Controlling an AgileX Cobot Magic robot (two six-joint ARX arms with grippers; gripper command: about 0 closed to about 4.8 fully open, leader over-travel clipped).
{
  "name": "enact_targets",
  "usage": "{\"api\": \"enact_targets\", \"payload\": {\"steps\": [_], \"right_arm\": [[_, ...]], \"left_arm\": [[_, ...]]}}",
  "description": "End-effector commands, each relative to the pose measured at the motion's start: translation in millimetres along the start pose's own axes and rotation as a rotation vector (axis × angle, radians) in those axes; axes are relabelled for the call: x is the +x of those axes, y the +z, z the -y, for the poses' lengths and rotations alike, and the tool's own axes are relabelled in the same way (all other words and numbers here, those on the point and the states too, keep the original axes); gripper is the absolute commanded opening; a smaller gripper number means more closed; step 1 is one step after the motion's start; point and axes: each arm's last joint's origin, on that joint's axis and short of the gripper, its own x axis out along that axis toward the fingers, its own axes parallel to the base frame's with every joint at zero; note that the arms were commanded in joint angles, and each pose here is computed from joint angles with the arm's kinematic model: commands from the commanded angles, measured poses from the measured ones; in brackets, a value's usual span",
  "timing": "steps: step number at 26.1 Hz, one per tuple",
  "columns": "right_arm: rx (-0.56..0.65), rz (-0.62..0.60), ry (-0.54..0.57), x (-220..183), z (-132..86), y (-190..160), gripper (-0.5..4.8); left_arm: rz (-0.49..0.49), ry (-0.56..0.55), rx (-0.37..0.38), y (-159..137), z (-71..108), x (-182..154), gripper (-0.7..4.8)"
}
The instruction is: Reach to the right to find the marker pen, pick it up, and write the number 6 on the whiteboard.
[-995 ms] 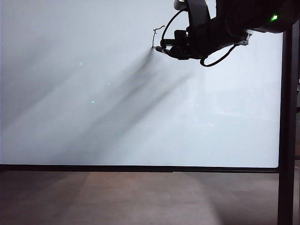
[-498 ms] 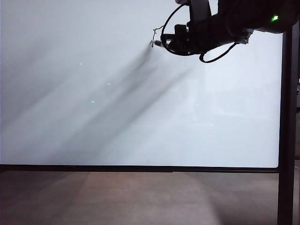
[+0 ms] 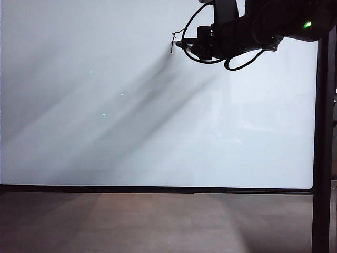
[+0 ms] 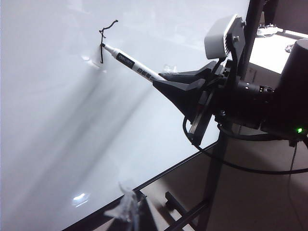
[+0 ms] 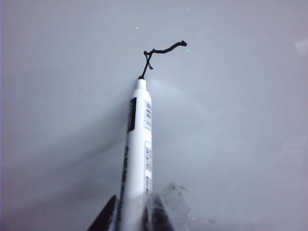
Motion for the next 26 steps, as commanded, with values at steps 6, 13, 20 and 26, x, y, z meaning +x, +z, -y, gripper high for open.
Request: {"api": "enact_targets", "payload": {"steps": [6, 13, 20, 26], "right_arm": [[0.009, 0.001, -0.116, 1, 5, 4, 0.31], [0.016, -0.053, -0.190, 0, 7, 1, 0.31], [0.026, -0.071, -0.211, -1, 7, -1, 0.31], [0.038, -0.119, -0.195, -1, 6, -6, 0.31]], "left_arm": [[0.022, -0.005, -0.003, 3, 0.3, -1, -0.06], [0.022, -0.005, -0.003, 3, 0.3, -1, -0.06], [0.022, -0.005, -0.003, 3, 0.3, -1, -0.06], [0.022, -0.005, -0.003, 3, 0.3, -1, -0.06]]}}
